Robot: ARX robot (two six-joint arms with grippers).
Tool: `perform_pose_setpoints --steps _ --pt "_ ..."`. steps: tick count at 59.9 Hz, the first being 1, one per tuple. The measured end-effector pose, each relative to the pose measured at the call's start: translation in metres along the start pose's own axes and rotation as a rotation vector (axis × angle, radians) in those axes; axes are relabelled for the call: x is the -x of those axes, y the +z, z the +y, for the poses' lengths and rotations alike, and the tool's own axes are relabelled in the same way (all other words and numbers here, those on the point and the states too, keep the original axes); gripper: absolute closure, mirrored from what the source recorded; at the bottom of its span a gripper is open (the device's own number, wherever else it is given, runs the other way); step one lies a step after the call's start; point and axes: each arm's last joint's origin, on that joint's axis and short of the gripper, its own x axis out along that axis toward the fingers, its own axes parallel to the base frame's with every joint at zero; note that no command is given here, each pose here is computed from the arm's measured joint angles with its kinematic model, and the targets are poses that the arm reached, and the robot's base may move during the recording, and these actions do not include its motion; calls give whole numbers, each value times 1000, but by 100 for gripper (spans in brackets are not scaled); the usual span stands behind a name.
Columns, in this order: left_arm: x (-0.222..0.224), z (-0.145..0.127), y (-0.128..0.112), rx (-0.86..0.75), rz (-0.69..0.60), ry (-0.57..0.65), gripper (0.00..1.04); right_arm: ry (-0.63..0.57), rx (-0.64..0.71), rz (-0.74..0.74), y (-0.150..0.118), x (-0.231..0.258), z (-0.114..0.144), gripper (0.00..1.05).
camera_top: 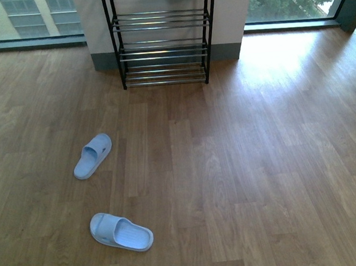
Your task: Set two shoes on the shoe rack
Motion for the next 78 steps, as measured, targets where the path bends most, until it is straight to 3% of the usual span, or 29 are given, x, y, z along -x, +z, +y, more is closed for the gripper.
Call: perform_pose_setpoints --steps 78 --pt "0 0 0 0 0 1 9 0 0 0 0 0 0 9"
